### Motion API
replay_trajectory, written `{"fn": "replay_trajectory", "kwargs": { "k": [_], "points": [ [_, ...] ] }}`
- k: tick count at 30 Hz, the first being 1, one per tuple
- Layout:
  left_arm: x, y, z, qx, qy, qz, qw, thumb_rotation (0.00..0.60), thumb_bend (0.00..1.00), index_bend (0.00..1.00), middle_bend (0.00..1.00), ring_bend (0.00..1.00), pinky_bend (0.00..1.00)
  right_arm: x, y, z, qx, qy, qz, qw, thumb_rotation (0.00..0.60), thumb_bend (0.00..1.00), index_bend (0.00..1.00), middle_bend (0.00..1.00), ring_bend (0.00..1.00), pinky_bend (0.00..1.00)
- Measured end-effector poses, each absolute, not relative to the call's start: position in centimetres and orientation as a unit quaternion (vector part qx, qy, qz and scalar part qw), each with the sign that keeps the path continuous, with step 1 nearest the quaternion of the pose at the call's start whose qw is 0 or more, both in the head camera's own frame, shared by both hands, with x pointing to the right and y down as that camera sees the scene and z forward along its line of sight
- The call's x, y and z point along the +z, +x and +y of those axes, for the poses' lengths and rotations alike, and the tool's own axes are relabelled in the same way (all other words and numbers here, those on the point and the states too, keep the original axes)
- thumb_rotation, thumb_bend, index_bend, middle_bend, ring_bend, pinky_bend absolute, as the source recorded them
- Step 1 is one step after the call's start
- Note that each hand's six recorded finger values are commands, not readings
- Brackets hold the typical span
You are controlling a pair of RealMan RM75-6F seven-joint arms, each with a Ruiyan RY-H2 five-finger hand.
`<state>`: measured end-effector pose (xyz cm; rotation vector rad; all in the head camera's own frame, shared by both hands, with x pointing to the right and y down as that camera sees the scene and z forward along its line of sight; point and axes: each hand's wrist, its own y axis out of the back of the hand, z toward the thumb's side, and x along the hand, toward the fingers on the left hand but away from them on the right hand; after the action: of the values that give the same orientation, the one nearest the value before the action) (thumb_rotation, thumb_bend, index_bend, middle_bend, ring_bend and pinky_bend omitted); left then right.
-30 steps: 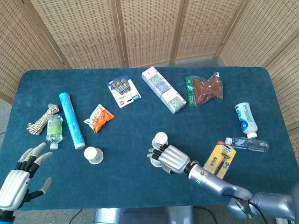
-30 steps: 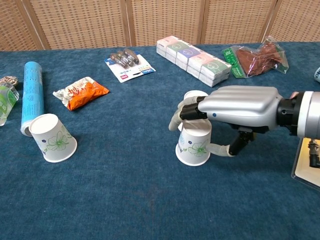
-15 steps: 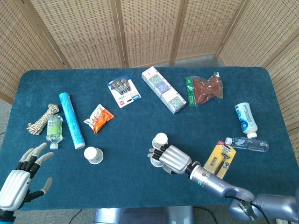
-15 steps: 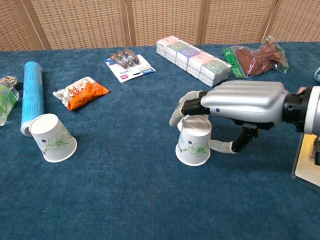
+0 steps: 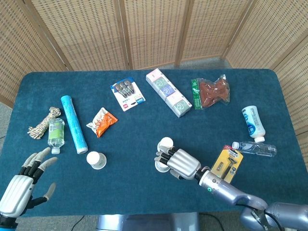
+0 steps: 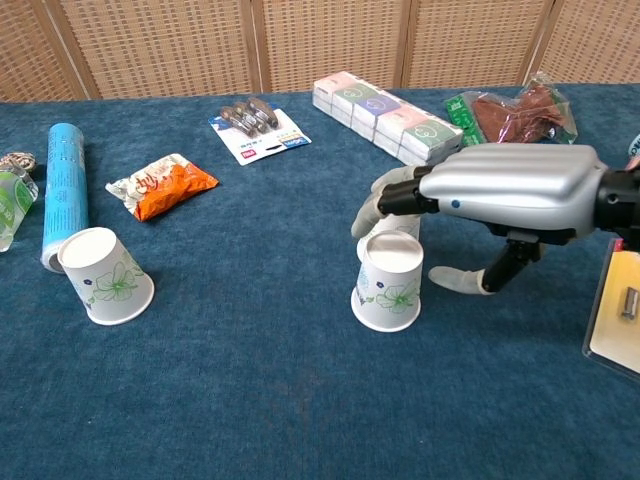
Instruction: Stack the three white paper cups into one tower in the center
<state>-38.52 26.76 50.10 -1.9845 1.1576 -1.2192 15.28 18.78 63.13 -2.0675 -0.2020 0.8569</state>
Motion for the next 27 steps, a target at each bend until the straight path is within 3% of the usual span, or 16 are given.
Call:
{"fn": "replay_trajectory", "kwargs": {
  "k": [11, 27],
  "points": [
    [50.7, -38.0, 26.7, -0.467, -0.742, 0.398, 0.269, 0.600, 0.48, 0.13, 0.03, 0.00, 0.00, 61.2, 17.7, 17.8, 0.359, -0.818, -0.121, 0.432, 0.600, 0.50, 0.15, 0.16, 0.02, 0.22],
    [52.8, -36.1, 25.6, -0.531, -0.728, 0.282, 0.330, 0.600, 0.48, 0.01, 0.00, 0.00, 0.00, 59.0, 24.5, 15.5, 0.411, -0.784, -0.240, 0.399, 0.600, 0.48, 0.03, 0.04, 0.00, 0.00]
  ]
}}
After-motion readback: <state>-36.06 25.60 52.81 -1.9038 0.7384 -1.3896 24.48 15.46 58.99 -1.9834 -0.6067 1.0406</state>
